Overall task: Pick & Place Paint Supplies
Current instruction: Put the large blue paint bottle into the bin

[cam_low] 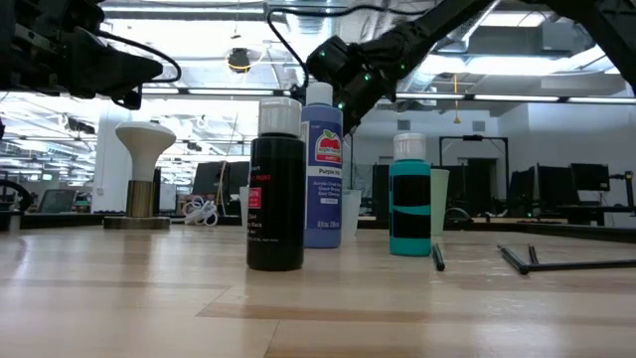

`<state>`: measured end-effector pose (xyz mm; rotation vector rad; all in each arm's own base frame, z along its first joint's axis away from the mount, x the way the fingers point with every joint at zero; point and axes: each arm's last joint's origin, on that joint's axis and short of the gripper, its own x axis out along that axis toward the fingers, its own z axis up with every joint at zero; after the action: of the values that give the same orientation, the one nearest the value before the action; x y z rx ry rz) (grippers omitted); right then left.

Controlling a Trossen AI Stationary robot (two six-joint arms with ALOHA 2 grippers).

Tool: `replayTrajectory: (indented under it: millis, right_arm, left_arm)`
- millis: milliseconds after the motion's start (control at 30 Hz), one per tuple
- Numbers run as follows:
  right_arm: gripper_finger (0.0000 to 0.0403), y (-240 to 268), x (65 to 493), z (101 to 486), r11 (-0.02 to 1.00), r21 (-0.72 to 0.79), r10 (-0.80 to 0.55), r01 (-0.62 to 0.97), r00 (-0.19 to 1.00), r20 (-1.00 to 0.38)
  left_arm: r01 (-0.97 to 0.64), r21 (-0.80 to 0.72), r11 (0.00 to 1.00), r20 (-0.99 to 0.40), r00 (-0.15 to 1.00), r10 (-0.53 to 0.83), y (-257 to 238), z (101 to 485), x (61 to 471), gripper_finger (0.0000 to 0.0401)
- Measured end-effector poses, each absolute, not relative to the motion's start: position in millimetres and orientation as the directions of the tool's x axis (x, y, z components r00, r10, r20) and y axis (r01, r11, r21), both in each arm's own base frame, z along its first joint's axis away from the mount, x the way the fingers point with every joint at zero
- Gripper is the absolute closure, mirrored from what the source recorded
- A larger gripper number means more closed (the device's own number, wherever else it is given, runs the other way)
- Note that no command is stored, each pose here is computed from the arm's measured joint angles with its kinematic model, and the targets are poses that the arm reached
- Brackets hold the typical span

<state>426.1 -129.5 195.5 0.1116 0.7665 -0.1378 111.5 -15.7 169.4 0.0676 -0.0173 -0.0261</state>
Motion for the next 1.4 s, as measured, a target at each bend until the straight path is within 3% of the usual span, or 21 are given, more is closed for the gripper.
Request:
replayTrajectory:
  millis: [267, 533, 633, 767, 933, 1100, 1400]
  right_arm:
    - [0.0188, -111, 424, 252, 0.997, 0.017, -0.04, 0.08, 0.655, -0.754]
    - [0.0196, -69, 356, 353, 0.999, 0.031, -0.002, 0.038, 0.668, -0.744]
    - [0.0198, -45, 331, 372, 0.997, 0.07, 0.034, 0.027, 0.667, -0.745]
    - [0.02, -11, 309, 369, 0.996, 0.095, 0.072, 0.0, 0.65, -0.756]
    - [0.0201, 20, 301, 336, 0.998, 0.044, 0.011, 0.037, 0.629, -0.777]
    - [0.0197, 39, 314, 304, 0.999, 0.045, 0.05, -0.025, 0.69, -0.722]
    - [0.0144, 41, 353, 274, 0.996, -0.011, 0.063, -0.094, 0.749, -0.66]
  left_arm:
    - [0.026, 0.067, 0.997, 0.017, 0.999, -0.027, -16, 169, 111, 0.0399]
    - [0.026, 0.068, 0.997, 0.013, 1.0, -0.027, -16, 169, 112, 0.0399]
    - [0.027, 0.069, 0.997, 0.007, 1.0, -0.027, -16, 169, 112, 0.0399]
    - [0.027, 0.069, 0.997, 0.007, 1.0, -0.027, -16, 169, 113, 0.0399]
    - [0.026, 0.068, 0.997, 0.012, 1.0, -0.027, -16, 169, 113, 0.0399]
    - [0.026, 0.068, 0.997, 0.014, 1.0, -0.027, -16, 169, 113, 0.0399]
    - [0.026, 0.068, 0.997, 0.012, 1.0, -0.027, -16, 169, 114, 0.0399]
